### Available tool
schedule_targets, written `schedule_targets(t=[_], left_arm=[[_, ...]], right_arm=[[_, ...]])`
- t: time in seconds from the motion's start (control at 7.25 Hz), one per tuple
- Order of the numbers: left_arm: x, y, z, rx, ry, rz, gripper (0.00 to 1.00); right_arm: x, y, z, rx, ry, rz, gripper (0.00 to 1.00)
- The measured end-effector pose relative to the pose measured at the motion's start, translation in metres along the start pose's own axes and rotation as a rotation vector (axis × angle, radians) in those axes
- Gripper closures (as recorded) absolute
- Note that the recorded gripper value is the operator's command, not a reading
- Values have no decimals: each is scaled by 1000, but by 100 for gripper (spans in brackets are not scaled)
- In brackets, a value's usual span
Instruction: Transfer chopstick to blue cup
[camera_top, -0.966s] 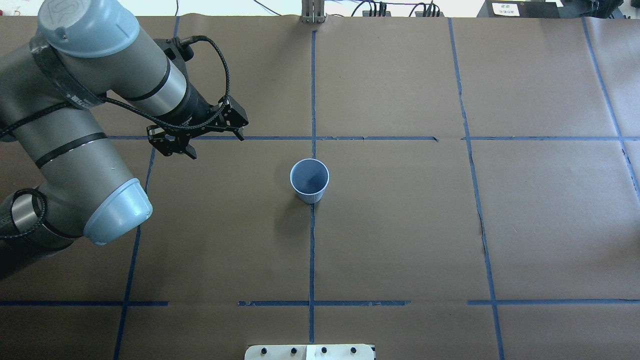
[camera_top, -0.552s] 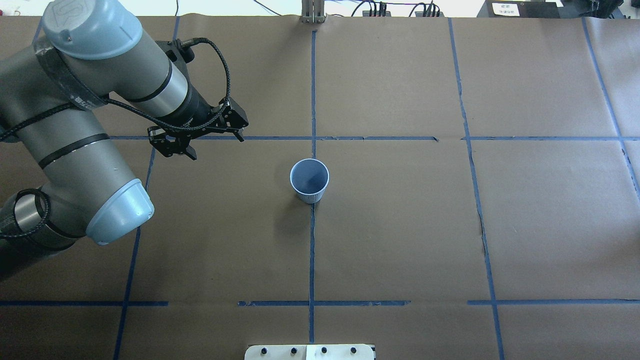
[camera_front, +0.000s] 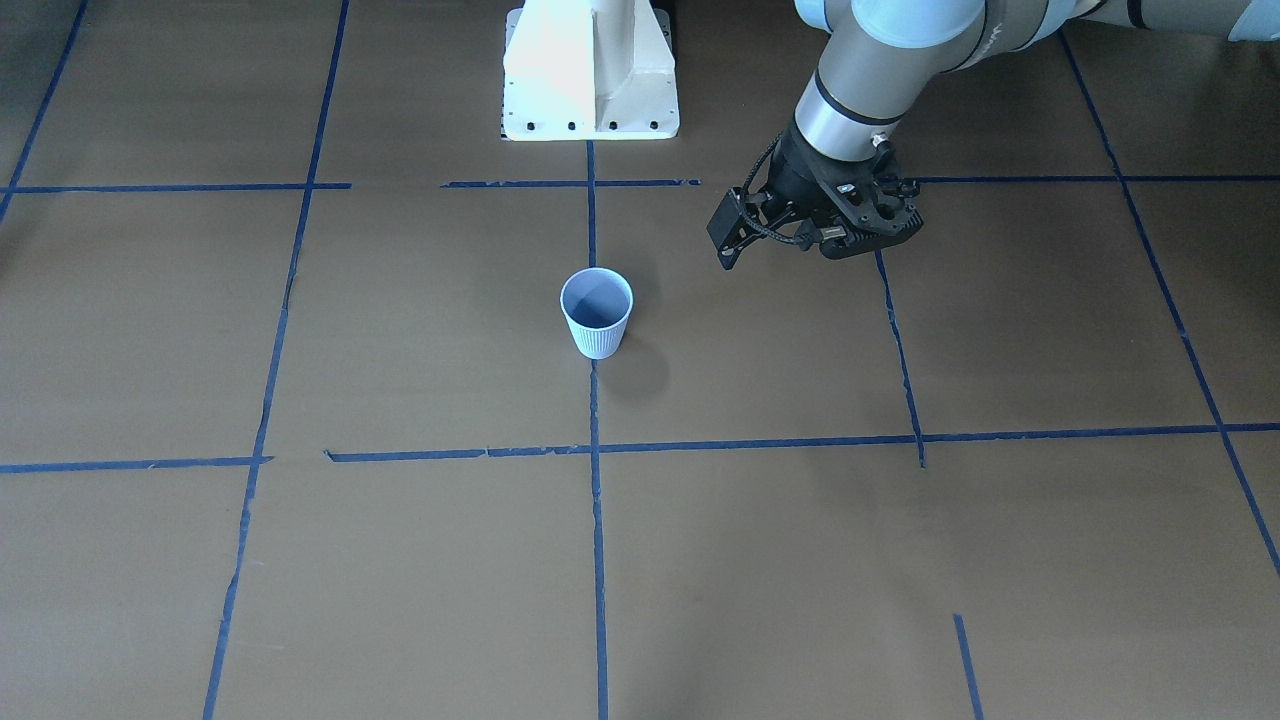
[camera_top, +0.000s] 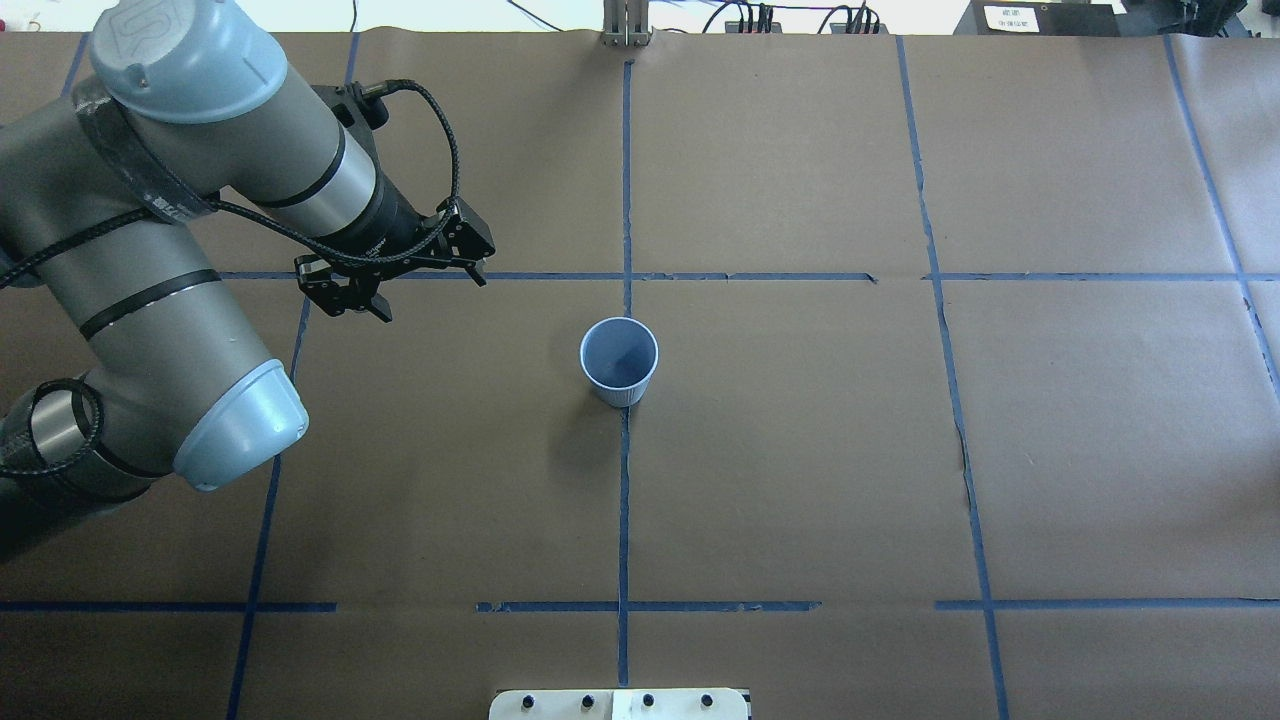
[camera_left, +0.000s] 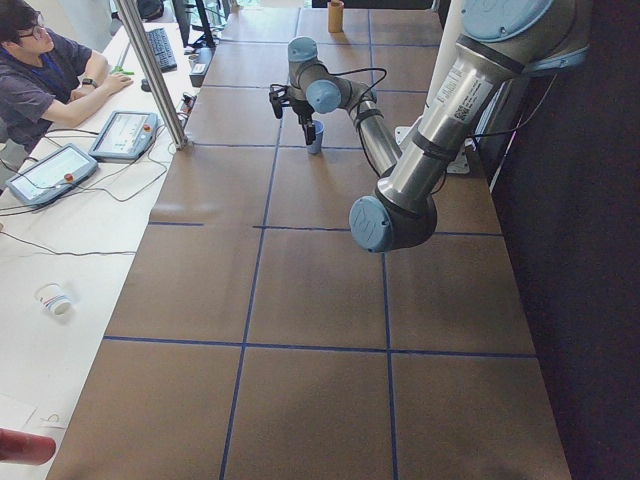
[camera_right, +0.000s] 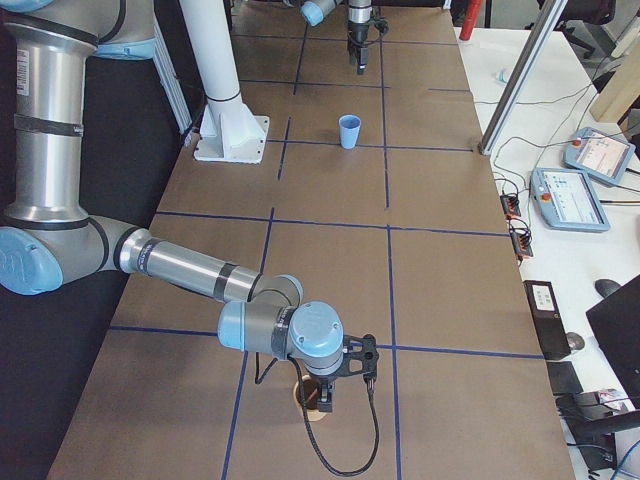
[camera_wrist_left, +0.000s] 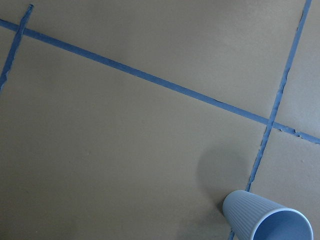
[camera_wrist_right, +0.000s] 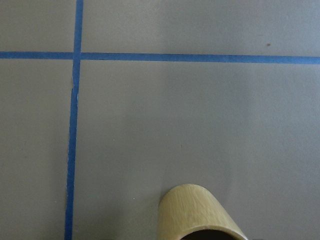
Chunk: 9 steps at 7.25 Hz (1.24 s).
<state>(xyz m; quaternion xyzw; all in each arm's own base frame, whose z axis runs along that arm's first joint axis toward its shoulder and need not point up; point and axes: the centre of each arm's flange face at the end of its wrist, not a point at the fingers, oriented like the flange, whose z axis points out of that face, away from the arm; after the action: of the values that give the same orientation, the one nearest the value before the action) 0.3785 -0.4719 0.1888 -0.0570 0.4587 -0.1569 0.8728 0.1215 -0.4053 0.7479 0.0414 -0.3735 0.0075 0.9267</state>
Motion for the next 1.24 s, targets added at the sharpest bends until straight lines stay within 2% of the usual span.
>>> schedule_targets(t=[0.14,0.28,0.41,1.24], left_arm=[[-1,0,1,-1,-2,-1,0],[-3,0,4,-2,-8,-4,0],[-7,-1,7,-3,-15,-7,0],[-7,5,15,-17,-22,-4,0]], right_arm=[[-1,-2,0,0,1,-2,84],[-2,-5,-1,3,1,-6,93],[-3,-7,-2,5,1,-9,97],[-12,-30,-20,45,7,-46,100]])
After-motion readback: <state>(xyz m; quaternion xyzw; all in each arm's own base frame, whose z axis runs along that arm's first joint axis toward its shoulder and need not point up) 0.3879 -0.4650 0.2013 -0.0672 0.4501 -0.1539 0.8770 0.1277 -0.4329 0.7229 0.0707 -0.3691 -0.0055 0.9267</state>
